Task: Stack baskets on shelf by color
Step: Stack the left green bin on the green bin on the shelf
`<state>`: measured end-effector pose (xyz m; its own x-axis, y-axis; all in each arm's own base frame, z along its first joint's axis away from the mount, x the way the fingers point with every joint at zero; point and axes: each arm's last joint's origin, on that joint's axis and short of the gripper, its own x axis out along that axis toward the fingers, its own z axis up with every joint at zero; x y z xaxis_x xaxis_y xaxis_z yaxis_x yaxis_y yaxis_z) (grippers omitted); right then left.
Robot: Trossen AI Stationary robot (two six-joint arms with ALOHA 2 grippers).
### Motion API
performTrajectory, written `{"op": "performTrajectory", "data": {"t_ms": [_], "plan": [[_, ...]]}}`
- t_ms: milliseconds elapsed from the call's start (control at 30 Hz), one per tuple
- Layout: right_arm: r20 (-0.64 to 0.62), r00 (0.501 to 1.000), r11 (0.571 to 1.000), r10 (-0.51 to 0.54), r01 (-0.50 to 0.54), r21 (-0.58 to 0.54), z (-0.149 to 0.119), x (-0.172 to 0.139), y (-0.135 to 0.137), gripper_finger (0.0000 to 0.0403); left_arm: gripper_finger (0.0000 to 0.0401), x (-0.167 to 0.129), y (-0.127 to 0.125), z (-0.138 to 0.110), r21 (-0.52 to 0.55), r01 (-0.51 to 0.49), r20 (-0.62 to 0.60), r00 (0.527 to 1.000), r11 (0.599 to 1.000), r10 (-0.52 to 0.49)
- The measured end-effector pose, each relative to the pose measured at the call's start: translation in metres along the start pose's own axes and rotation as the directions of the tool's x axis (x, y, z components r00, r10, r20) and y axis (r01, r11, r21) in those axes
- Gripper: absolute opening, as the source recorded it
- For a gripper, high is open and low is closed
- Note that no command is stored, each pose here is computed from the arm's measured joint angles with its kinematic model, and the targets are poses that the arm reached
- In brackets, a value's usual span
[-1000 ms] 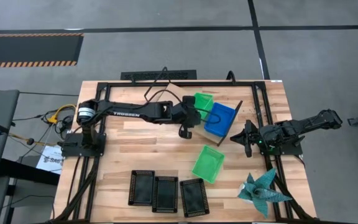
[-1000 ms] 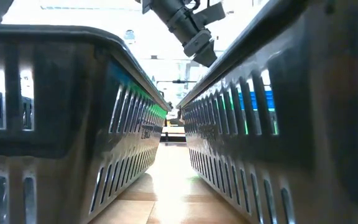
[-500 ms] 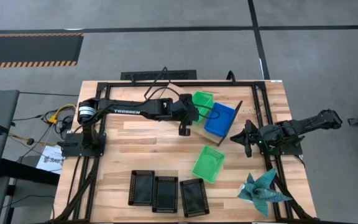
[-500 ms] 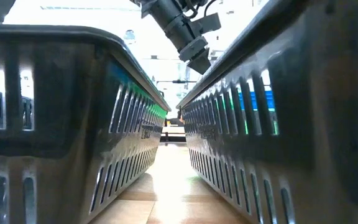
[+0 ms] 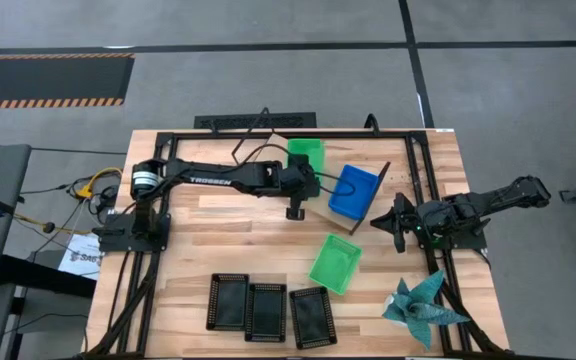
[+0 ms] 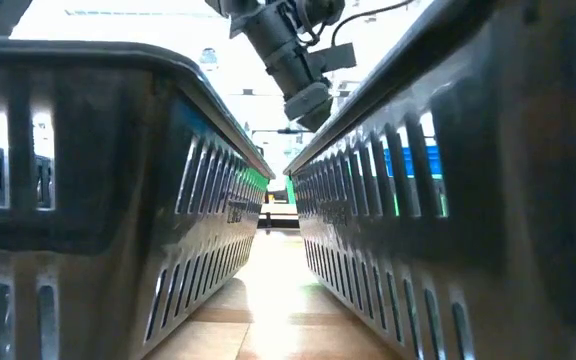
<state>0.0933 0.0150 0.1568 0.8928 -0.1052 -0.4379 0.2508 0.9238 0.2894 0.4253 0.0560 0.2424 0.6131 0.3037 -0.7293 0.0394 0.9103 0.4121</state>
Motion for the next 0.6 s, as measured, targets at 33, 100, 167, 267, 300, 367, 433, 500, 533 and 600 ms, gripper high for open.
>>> {"op": "performTrajectory", "data": {"t_ms": [33,100,167,267,300,367,433,500,533,600], "plan": [[0.000,1.000,1.000,0.000,0.000,0.000,0.0000,0.0000,0.0000,0.0050,0.0006,-0.0001,-0.0011,-0.0002,0.015,-0.012,-0.010,1.000,1.000,0.012],[0.000,1.000,1.000,0.000,0.000,-0.001,0.0000,0.0000,0.0000,0.0050,0.0003,0.0005,-0.0028,0.0025,0.046,-0.045,-0.002,0.999,0.998,0.045],[0.000,1.000,1.000,0.000,0.000,0.000,0.0000,0.0000,0.0000,0.0050,0.0002,0.0007,-0.0062,0.0025,0.079,-0.065,-0.021,0.998,0.995,0.067],[0.000,1.000,1.000,0.001,-0.001,-0.001,0.0000,0.0000,0.0000,0.0050,0.0002,0.0002,-0.0093,0.0034,0.106,-0.068,-0.023,0.997,0.992,0.071],[0.000,1.000,1.000,0.000,0.000,-0.001,0.0000,0.0000,0.0000,0.0050,0.0002,0.0000,-0.0098,0.0036,0.108,-0.073,-0.024,0.997,0.991,0.076],[0.000,1.000,1.000,0.001,-0.001,-0.003,0.0000,0.0000,0.0000,0.0050,0.0002,-0.0004,-0.0100,0.0037,0.113,-0.105,-0.037,0.993,0.988,0.110],[0.000,1.000,1.000,0.000,0.000,-0.003,0.0000,0.0000,0.0000,0.0050,0.0002,-0.0009,-0.0104,0.0038,0.117,-0.134,-0.048,0.989,0.984,0.140],[-0.001,1.000,1.000,0.001,-0.001,-0.003,0.0000,0.0000,0.0000,0.0050,0.0001,-0.0009,-0.0102,0.0037,0.121,-0.140,-0.051,0.988,0.983,0.147],[0.000,1.000,1.000,0.000,0.000,-0.003,0.0000,0.0000,0.0000,0.0050,0.0001,-0.0009,-0.0102,0.0037,0.125,-0.141,-0.051,0.988,0.982,0.148],[0.000,1.000,1.000,0.000,0.000,-0.003,0.0000,0.0000,0.0000,0.0050,0.0001,-0.0011,-0.0102,0.0038,0.126,-0.141,-0.052,0.987,0.982,0.149]]}}
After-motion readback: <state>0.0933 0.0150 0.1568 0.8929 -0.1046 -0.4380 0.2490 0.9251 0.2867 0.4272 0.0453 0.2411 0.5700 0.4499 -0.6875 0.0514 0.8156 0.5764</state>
